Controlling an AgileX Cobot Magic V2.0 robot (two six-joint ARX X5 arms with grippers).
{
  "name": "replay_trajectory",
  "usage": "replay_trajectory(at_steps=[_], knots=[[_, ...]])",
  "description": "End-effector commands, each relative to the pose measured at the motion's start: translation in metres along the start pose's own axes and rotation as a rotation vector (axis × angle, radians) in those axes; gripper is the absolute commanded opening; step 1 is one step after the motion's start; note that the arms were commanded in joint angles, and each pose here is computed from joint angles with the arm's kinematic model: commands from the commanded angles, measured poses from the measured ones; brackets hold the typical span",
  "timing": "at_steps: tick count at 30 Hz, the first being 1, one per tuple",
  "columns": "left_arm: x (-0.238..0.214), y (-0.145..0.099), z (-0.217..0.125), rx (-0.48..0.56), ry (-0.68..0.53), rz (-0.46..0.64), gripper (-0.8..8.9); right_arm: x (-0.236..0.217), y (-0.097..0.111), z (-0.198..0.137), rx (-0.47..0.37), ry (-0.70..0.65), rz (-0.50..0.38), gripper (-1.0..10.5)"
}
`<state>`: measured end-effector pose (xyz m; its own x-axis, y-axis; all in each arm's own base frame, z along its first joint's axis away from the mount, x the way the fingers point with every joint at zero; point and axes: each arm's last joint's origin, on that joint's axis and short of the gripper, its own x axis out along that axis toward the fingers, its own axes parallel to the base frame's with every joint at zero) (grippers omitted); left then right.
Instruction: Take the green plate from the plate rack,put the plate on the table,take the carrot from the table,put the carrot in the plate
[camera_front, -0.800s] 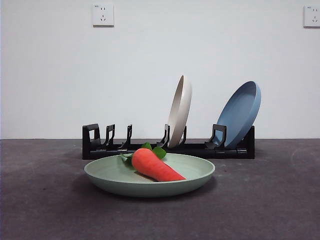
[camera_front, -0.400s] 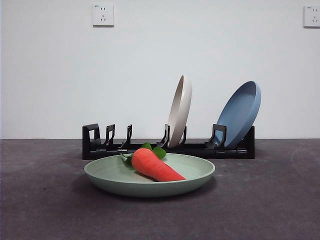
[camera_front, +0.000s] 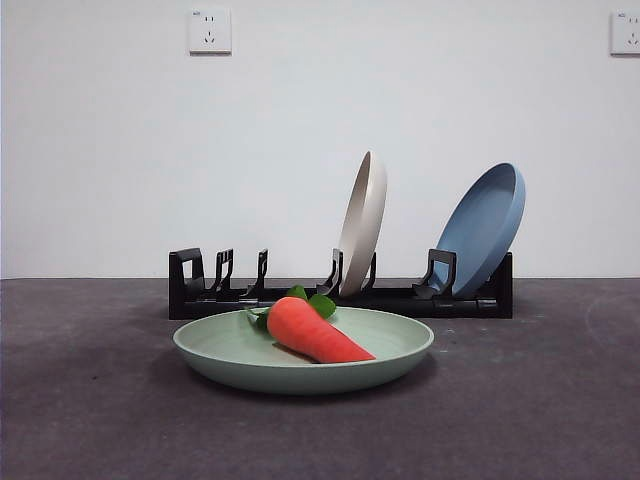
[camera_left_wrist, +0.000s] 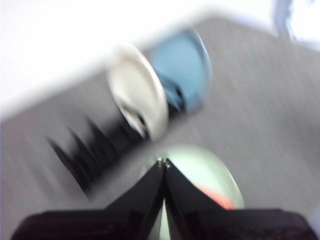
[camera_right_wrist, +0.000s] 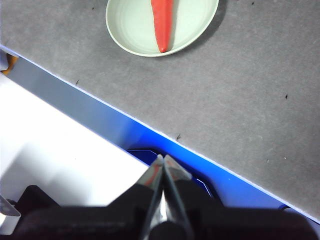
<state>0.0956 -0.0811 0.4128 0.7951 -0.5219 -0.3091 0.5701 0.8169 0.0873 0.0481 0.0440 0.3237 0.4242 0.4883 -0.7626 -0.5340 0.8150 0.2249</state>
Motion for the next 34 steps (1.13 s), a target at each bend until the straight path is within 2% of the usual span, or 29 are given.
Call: replay_trajectory(at_steps=[1, 4, 7, 10, 15, 25, 34], knots=[[-0.013, 0.018, 0.006, 0.036, -0.197, 0.1, -0.03, 0.001, 0.0, -0.001, 0.005, 0.002, -0.003, 0.0], [-0.026, 0.031, 0.002, 0.017, -0.35, 0.221, -0.03, 0.001, 0.0, -0.001, 0.005, 0.002, -0.002, 0.0], [-0.036, 0.037, -0.017, 0.012, -0.436, 0.352, -0.03, 0.001, 0.0, -0.001, 0.005, 0.002, -0.002, 0.0], [-0.038, 0.039, -0.048, 0.007, -0.445, 0.448, -0.03, 0.001, 0.0, -0.001, 0.005, 0.002, -0.003, 0.0], [-0.024, 0.04, -0.109, -0.01, -0.386, 0.537, -0.03, 0.001, 0.0, -0.001, 0.005, 0.002, -0.002, 0.0], [0.018, 0.041, -0.207, -0.102, -0.276, 0.563, -0.03, 0.001, 0.0, -0.001, 0.005, 0.003, -0.002, 0.0], [0.041, 0.04, -0.255, -0.165, -0.207, 0.548, -0.03, 0.001, 0.0, -0.001, 0.005, 0.002, -0.002, 0.0]])
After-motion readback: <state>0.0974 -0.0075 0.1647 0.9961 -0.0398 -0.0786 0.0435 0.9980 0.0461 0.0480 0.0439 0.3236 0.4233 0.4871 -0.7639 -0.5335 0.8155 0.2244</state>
